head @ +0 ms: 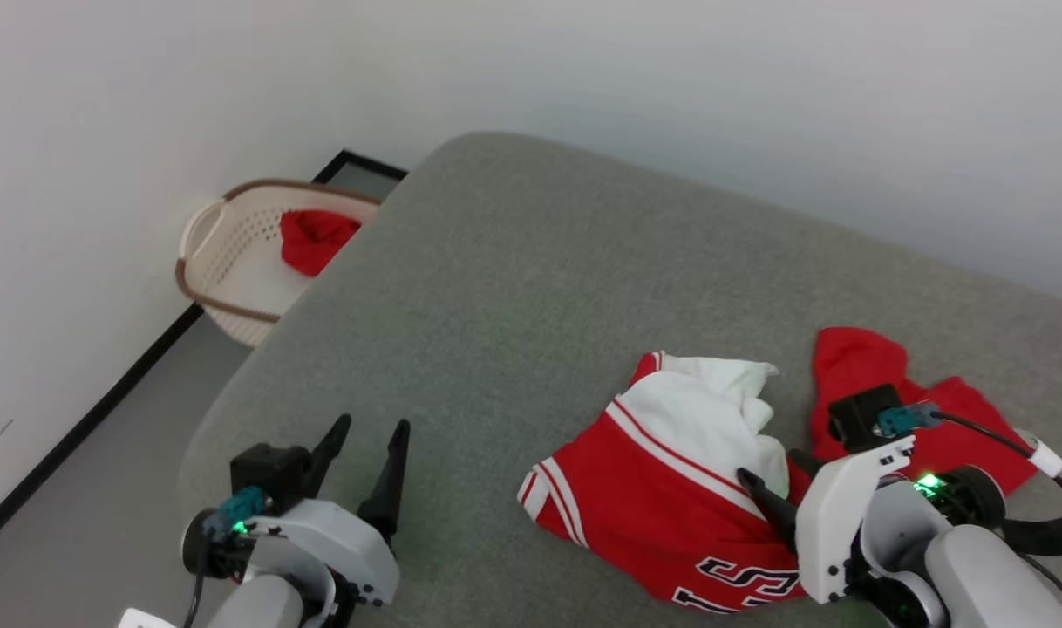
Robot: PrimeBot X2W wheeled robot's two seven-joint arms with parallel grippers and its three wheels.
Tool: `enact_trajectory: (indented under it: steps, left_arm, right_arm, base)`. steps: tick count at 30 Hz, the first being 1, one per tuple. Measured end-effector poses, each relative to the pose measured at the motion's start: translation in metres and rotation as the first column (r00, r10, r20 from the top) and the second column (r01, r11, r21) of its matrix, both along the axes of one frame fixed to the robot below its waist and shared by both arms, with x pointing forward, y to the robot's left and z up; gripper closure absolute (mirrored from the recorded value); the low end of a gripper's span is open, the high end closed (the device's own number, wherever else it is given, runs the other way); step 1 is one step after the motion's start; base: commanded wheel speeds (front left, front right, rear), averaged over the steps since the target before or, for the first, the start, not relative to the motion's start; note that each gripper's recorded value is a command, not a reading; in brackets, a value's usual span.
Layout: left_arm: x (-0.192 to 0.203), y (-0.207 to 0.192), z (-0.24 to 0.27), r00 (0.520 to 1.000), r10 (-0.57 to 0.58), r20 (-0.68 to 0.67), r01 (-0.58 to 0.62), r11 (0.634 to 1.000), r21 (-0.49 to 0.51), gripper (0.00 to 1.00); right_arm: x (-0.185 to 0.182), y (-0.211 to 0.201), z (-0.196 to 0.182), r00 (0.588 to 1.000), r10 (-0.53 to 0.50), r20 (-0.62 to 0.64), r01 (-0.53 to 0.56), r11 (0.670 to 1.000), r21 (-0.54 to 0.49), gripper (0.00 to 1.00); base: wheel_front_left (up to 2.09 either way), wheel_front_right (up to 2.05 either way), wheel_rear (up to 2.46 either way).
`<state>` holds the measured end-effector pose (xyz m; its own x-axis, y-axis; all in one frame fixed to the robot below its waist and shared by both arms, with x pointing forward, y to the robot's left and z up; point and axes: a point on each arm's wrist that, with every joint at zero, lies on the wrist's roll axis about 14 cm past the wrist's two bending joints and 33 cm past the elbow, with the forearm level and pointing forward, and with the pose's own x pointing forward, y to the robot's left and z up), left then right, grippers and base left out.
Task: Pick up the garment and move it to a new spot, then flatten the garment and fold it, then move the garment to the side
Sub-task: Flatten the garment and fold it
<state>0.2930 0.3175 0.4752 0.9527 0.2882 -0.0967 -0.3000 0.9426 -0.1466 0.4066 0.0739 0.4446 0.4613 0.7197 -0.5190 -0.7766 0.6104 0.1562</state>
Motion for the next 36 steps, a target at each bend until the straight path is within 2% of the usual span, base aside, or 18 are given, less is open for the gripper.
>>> enact_trajectory:
  steps: [6, 7, 8, 16, 23, 29, 36]
  left_arm:
    - [-0.002, 0.009, -0.002, 0.999, 0.043, -0.007, -0.043, 0.999, -0.007, 0.00]
    - [-0.003, 0.011, -0.002, 0.999, 0.046, -0.006, -0.046, 0.999, -0.006, 0.00]
    - [-0.003, 0.012, -0.003, 0.999, 0.051, -0.007, -0.052, 0.999, -0.005, 0.00]
    - [-0.008, 0.017, -0.002, 0.998, 0.061, 0.001, -0.061, 0.998, -0.011, 0.00]
    - [-0.010, 0.015, -0.001, 0.999, 0.035, 0.009, -0.035, 0.999, -0.004, 0.00]
    - [-0.003, 0.009, 0.003, 1.000, -0.010, 0.022, 0.010, 1.000, 0.003, 0.00]
    - [0.019, -0.010, 0.008, 0.995, -0.091, 0.036, 0.090, 0.996, 0.010, 0.00]
  right_arm:
    - [-0.010, 0.016, -0.027, 0.995, 0.056, -0.081, -0.058, 0.998, -0.034, 0.00]
    - [-0.011, 0.017, -0.030, 0.994, 0.059, -0.089, -0.062, 0.997, -0.035, 0.24]
    - [-0.010, 0.019, -0.031, 0.994, 0.062, -0.089, -0.066, 0.997, -0.036, 1.00]
    - [0.004, 0.016, -0.015, 0.999, 0.036, -0.020, -0.036, 0.999, -0.002, 1.00]
    - [0.015, 0.002, 0.023, 0.997, -0.015, 0.079, 0.010, 0.998, 0.065, 1.00]
    - [0.020, -0.048, 0.027, 0.983, -0.151, 0.101, 0.147, 0.988, 0.050, 1.00]
    - [0.014, -0.132, 0.009, 0.932, -0.355, 0.073, 0.357, 0.934, -0.014, 1.00]
  base:
    - [0.00, 0.00, 0.00]
    - [0.00, 0.00, 0.00]
    - [0.00, 0.00, 0.00]
    - [0.00, 0.00, 0.00]
    - [0.00, 0.00, 0.00]
    - [0.00, 0.00, 0.00]
    - [0.00, 0.00, 0.00]
